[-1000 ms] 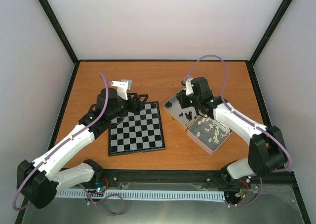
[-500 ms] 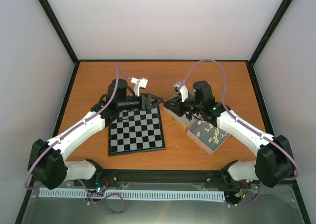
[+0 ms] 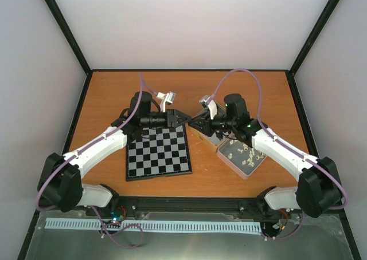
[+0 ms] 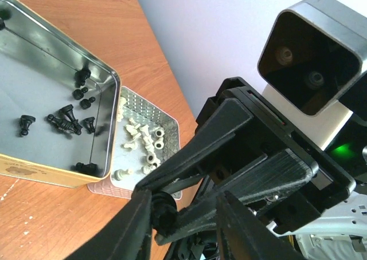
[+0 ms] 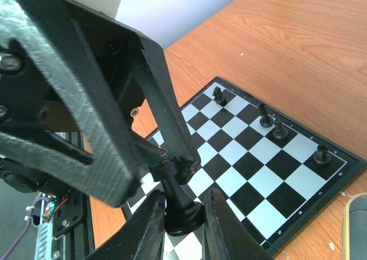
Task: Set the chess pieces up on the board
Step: Place the chess piece on the chessboard.
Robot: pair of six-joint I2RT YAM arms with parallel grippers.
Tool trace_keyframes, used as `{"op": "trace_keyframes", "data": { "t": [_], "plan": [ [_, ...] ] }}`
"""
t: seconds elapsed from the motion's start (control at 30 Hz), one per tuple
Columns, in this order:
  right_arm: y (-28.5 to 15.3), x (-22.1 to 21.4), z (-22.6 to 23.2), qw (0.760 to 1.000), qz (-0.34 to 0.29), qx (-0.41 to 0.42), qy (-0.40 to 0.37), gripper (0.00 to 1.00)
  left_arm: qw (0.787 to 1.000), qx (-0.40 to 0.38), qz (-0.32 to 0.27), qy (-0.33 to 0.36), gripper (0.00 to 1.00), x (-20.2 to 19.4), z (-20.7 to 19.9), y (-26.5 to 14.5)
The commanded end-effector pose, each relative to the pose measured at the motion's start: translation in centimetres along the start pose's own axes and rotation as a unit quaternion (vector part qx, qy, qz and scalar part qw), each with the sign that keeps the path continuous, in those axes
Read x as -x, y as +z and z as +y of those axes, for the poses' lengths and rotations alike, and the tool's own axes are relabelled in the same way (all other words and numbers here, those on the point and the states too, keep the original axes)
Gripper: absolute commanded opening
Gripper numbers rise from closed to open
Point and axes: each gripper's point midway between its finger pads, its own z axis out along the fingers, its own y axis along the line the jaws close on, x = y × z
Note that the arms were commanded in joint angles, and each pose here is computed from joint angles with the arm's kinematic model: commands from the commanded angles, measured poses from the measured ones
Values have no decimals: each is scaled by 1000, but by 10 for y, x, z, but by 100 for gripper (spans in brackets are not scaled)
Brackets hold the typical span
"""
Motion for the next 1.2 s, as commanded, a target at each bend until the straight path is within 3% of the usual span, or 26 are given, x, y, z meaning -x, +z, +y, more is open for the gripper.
{"op": "trace_keyframes", "data": {
  "t": [0.0,0.3,0.4,0.5,0.6,0.7,0.93,1.0,1.17],
  "plan": [
    [2,1,8,1000,-2,17,-18,17,1000,-14,-15,7,26,11,-8,-1],
    [3,2,5,1000,-3,8,-14,21,1000,9,-8,8,9,6,5,2],
    [3,2,-2,1000,-1,-14,-4,40,999,38,-15,20,7,10,12,0],
    [1,-2,-15,999,4,-52,5,60,991,125,-37,35,6,18,37,-9],
    [-3,-7,-26,996,3,-88,15,72,961,266,-63,43,5,22,79,-36],
    [-7,-14,-36,992,3,-120,29,76,913,394,-91,51,4,24,115,-72],
    [-8,-30,-47,987,22,-147,60,76,834,536,-125,36,5,14,158,-122],
    [-9,-31,-48,986,23,-150,63,76,822,552,-134,31,5,12,167,-127],
    [-9,-32,-49,986,21,-153,70,76,823,553,-123,21,5,9,185,-121]
  ]
}}
